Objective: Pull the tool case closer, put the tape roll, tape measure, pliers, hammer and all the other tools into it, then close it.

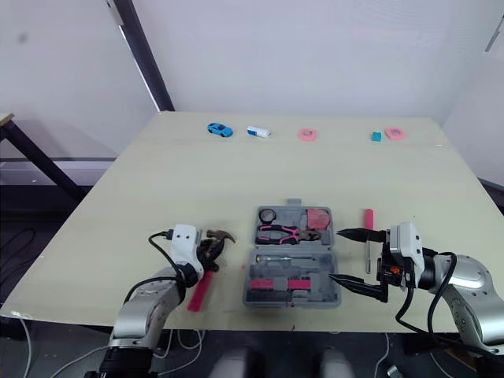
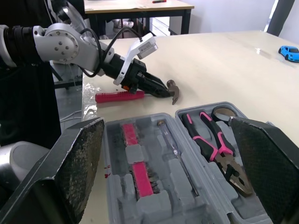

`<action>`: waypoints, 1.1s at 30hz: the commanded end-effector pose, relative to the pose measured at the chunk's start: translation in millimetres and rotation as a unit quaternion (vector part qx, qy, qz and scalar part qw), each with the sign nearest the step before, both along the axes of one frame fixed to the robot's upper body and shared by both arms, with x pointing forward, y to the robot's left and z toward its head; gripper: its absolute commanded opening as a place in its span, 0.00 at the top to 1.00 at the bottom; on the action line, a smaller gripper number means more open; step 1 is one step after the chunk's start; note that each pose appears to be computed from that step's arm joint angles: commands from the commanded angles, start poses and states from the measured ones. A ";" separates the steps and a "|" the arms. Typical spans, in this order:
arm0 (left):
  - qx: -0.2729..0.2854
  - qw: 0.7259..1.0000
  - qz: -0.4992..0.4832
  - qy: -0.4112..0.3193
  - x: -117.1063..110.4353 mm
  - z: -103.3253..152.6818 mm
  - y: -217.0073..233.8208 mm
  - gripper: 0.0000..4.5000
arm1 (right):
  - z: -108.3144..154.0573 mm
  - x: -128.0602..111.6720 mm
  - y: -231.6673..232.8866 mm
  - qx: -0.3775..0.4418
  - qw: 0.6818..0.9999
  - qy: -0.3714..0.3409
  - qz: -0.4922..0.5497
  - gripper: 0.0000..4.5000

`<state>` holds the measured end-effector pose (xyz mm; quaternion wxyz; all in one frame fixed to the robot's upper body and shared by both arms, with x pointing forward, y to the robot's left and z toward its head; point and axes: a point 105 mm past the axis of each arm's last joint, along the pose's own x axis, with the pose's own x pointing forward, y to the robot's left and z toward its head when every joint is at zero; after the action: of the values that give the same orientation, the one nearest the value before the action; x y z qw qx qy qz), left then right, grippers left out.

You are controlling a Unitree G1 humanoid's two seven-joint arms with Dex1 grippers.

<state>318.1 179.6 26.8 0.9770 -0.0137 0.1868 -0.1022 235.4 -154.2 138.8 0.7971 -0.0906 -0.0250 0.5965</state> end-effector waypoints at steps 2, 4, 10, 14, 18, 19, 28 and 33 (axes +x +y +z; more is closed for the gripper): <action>-0.003 1.000 0.002 0.020 -3.2 -12.0 -2.5 0.95 | 11.0 -1.1 -0.8 0.002 1.000 -0.026 0.000 0.00; -0.003 1.000 0.003 0.018 -1.8 -10.8 -2.2 0.96 | 10.4 -1.4 0.3 0.004 1.000 -0.025 0.001 0.00; 0.001 1.000 0.006 0.012 -1.4 -7.9 3.3 0.96 | 10.5 -1.8 2.1 0.008 1.000 -0.025 0.001 0.00; 0.008 1.000 -0.018 -0.009 0.1 7.1 19.7 0.96 | 12.0 -2.6 3.2 0.014 1.000 -0.025 0.003 0.00; 0.021 0.996 -0.078 -0.029 0.1 24.9 32.0 0.96 | 13.0 -3.7 4.6 0.018 0.999 -0.023 0.011 0.00; 0.031 0.994 -0.098 -0.035 -0.2 30.1 36.1 0.96 | 13.7 -4.0 4.9 0.020 0.999 -0.023 0.013 0.00; 0.084 0.951 -0.294 -0.047 1.9 80.8 38.2 0.96 | 18.1 -12.6 8.6 0.033 0.998 0.003 0.057 0.00; 0.135 0.907 -0.396 -0.044 6.2 102.8 10.1 0.96 | 18.0 -9.4 0.2 0.023 0.999 -0.002 0.039 0.00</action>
<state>327.9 203.9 120.6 0.8811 0.1631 0.1546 -0.4161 225.8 -147.6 147.6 0.7705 -0.0567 -0.0287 0.6343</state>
